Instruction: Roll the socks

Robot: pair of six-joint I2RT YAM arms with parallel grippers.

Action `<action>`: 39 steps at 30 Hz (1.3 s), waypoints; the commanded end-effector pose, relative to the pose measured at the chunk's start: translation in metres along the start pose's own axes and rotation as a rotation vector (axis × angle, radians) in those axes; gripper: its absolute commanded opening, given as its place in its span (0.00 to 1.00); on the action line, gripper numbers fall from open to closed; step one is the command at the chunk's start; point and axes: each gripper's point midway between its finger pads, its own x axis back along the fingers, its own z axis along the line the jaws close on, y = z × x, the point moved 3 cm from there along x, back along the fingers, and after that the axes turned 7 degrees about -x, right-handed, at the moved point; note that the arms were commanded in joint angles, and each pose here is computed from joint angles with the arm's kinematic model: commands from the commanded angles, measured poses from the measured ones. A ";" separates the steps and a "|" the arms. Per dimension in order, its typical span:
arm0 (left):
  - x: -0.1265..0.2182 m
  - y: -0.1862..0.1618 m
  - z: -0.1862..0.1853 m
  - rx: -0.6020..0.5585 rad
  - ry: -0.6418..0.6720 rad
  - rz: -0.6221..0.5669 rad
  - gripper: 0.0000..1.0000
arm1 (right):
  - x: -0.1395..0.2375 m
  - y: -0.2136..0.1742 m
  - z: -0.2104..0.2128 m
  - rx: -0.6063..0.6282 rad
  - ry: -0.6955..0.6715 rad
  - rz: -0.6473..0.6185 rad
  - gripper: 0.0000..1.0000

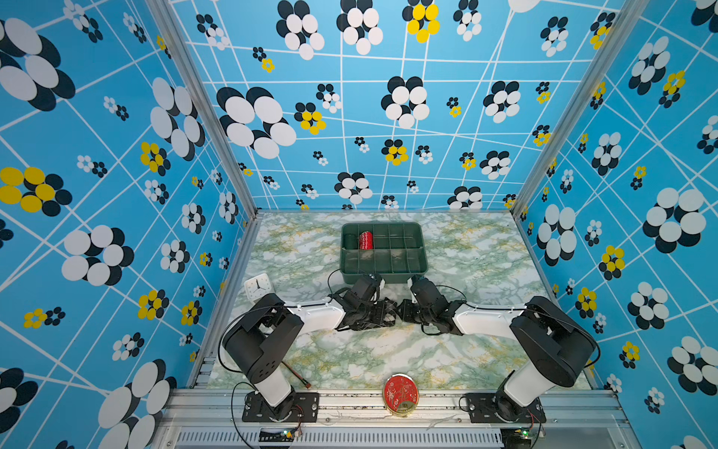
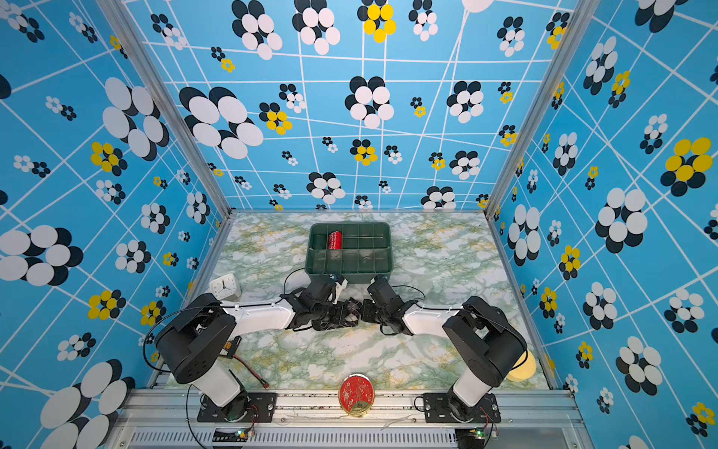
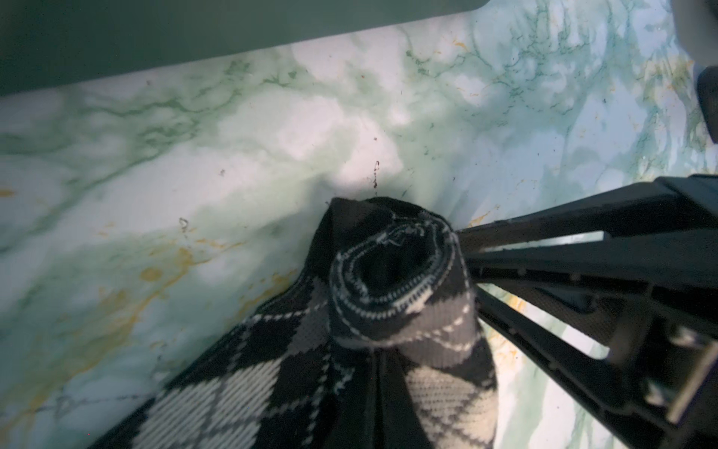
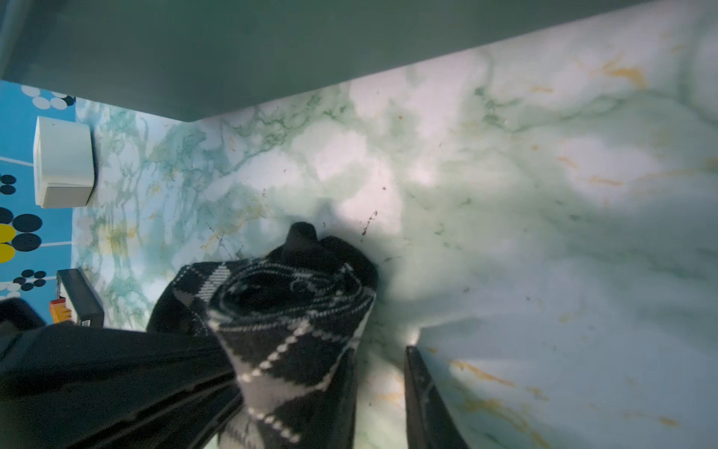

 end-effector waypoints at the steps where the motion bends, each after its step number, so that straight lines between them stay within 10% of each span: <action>1: -0.005 -0.072 0.044 0.032 0.192 0.280 0.08 | -0.002 -0.001 0.013 0.033 0.048 0.010 0.24; 39: 0.001 -0.074 0.047 0.062 0.131 0.314 0.12 | -0.014 -0.019 0.062 0.093 0.287 0.104 0.40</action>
